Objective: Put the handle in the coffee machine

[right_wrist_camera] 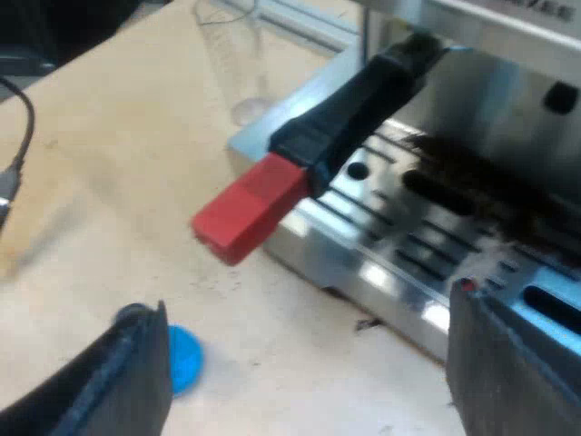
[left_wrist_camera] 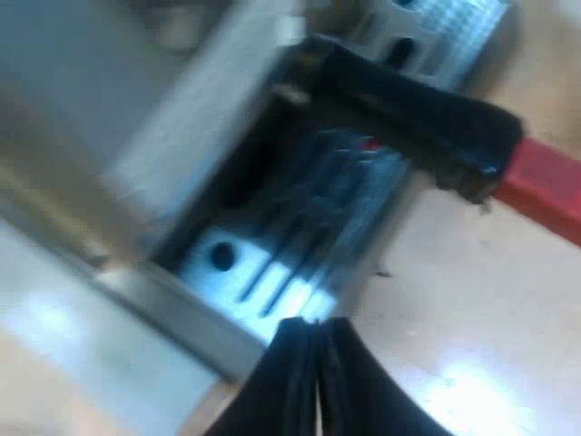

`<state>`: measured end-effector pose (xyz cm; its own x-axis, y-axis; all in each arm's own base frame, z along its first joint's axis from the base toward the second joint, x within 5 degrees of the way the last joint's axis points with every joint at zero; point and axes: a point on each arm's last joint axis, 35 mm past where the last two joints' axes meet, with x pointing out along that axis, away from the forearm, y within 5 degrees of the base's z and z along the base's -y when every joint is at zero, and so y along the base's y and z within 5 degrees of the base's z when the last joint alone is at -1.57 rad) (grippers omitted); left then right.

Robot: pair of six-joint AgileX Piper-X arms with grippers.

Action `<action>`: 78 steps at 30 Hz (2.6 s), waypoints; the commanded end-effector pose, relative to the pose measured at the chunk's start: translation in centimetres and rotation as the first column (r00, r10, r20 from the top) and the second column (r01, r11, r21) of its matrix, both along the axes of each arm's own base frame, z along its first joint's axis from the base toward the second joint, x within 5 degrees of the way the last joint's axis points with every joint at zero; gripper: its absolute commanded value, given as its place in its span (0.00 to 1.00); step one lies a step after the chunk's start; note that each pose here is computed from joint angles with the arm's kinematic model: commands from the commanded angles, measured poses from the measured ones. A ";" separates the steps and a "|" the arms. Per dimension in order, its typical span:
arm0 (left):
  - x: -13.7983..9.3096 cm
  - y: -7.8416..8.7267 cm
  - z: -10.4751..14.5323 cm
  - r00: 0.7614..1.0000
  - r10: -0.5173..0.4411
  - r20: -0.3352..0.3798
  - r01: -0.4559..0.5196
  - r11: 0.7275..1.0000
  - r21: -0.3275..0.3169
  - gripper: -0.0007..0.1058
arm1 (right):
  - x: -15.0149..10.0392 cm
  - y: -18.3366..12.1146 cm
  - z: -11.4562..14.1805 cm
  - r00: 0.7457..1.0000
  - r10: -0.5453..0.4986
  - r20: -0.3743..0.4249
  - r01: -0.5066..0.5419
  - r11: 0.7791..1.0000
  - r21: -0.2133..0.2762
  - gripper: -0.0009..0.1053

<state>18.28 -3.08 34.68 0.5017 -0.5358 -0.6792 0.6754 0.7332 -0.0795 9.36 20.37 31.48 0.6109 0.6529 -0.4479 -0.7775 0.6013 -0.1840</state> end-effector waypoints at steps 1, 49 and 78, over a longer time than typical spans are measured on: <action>-1.3 1.1 1.3 0.996 0.081 0.045 -0.080 0.996 -0.029 0.29 | 0.6 -0.2 0.5 1.000 -0.008 -0.024 0.009 0.999 0.046 0.63; -20.3 1.3 1.6 0.811 0.419 0.409 -0.296 0.896 -0.331 0.84 | -7.1 -20.9 4.5 0.567 -0.795 0.216 0.787 0.600 0.145 0.63; -17.1 2.1 -1.8 0.761 0.567 0.316 -0.467 0.816 -0.339 0.84 | -7.1 -20.3 0.8 0.702 -0.685 0.195 0.679 0.726 0.106 0.63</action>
